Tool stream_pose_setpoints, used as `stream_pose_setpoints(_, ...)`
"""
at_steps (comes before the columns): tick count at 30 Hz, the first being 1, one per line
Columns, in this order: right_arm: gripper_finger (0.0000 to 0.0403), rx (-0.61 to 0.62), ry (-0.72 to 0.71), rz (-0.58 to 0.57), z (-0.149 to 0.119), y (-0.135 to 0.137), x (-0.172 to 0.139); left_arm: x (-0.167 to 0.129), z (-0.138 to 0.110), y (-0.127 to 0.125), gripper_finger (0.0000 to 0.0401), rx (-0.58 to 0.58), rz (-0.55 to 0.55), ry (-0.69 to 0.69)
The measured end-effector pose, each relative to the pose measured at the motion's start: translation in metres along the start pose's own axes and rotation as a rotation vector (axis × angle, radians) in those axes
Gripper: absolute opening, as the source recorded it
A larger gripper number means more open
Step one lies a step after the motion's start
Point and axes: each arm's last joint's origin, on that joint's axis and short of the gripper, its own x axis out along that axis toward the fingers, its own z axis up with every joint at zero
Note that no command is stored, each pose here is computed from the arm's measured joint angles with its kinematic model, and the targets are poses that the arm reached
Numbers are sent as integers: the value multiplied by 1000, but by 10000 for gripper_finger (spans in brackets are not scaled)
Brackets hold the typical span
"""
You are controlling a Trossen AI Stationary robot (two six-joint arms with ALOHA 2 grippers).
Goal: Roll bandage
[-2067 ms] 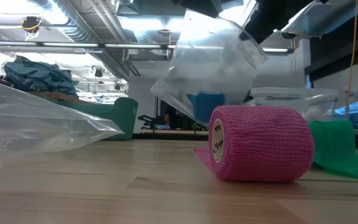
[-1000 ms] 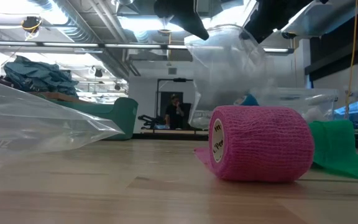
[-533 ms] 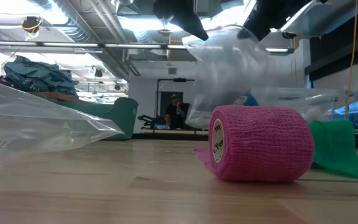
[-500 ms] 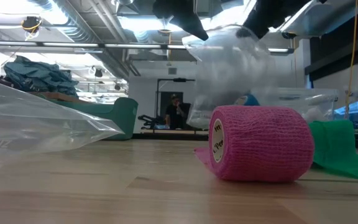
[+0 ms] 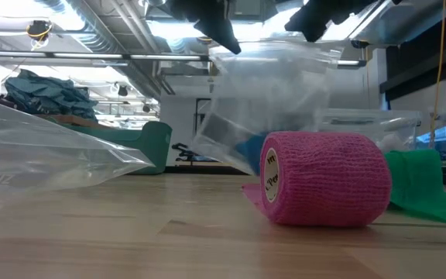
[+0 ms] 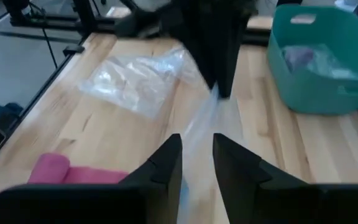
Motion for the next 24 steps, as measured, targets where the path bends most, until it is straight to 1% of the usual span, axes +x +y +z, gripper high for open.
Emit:
stream_pose_setpoints(2, 94, 10, 32, 8, -3, 1, 0, -3, -2, 0, 1, -10, -5, 9)
stream_pose_setpoints(6, 95, 44, 132, 68, -14, 4, -1, -10, -3, 3, 1, -24, -3, 7)
stream_pose_setpoints(10, 95, 81, 230, 100, -23, 6, -3, -10, -3, 3, 1, -32, -4, 9)
stream_pose_setpoints(13, 95, 106, 251, 159, -26, 9, -4, -10, -4, 3, 1, -29, -6, 13)
stream_pose_setpoints(17, 95, 118, 234, 241, -25, 11, -4, -10, -4, 3, 0, -29, -6, 14)
stream_pose_setpoints(19, 95, 117, 234, 241, -25, 11, -4, -10, -4, 3, 0, -33, -5, 13)
stream_pose_setpoints(24, 95, 109, 245, 182, -25, 9, -4, -10, -3, 3, 0, -37, -2, 5)
